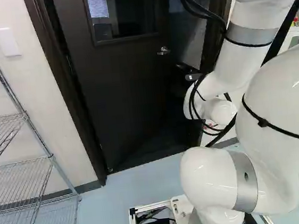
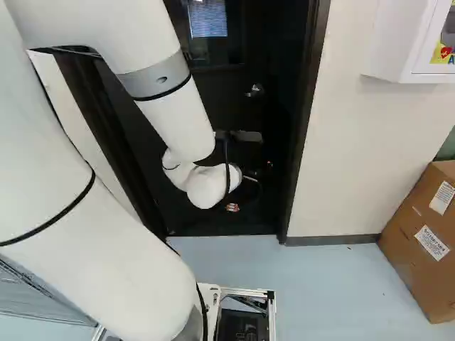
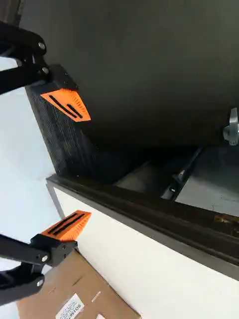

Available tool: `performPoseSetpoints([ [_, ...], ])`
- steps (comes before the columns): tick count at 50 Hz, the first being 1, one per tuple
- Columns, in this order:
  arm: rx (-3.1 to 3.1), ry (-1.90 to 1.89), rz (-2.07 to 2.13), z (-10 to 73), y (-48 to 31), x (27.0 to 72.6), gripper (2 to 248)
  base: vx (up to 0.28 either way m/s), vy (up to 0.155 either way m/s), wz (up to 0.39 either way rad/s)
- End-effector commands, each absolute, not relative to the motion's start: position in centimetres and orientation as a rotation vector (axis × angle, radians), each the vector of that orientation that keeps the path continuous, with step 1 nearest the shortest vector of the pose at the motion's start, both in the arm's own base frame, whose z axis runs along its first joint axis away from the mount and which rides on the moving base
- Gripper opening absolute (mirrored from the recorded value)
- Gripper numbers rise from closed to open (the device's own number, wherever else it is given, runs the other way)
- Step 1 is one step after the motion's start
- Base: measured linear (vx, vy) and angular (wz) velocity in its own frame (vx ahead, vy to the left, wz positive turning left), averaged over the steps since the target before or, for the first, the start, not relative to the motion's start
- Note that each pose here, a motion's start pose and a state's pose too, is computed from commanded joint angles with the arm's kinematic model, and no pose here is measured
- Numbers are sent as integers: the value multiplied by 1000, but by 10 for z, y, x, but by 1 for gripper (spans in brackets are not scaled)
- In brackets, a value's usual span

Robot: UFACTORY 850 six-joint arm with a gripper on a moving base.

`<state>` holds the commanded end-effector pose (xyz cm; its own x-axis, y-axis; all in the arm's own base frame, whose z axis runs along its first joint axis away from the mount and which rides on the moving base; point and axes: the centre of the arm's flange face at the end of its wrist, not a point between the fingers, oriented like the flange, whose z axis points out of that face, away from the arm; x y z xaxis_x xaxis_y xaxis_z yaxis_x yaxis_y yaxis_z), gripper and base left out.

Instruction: Open the door and move inside

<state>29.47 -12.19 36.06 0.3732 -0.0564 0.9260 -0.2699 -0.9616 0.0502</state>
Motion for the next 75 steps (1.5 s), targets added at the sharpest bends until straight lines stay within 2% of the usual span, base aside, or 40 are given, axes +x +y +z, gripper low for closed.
performPoseSetpoints([
  [23,2437,-294,1632,361,-122,295,247,92,58,-29],
  [75,2437,-294,1632,361,-122,295,247,108,33,-217],
])
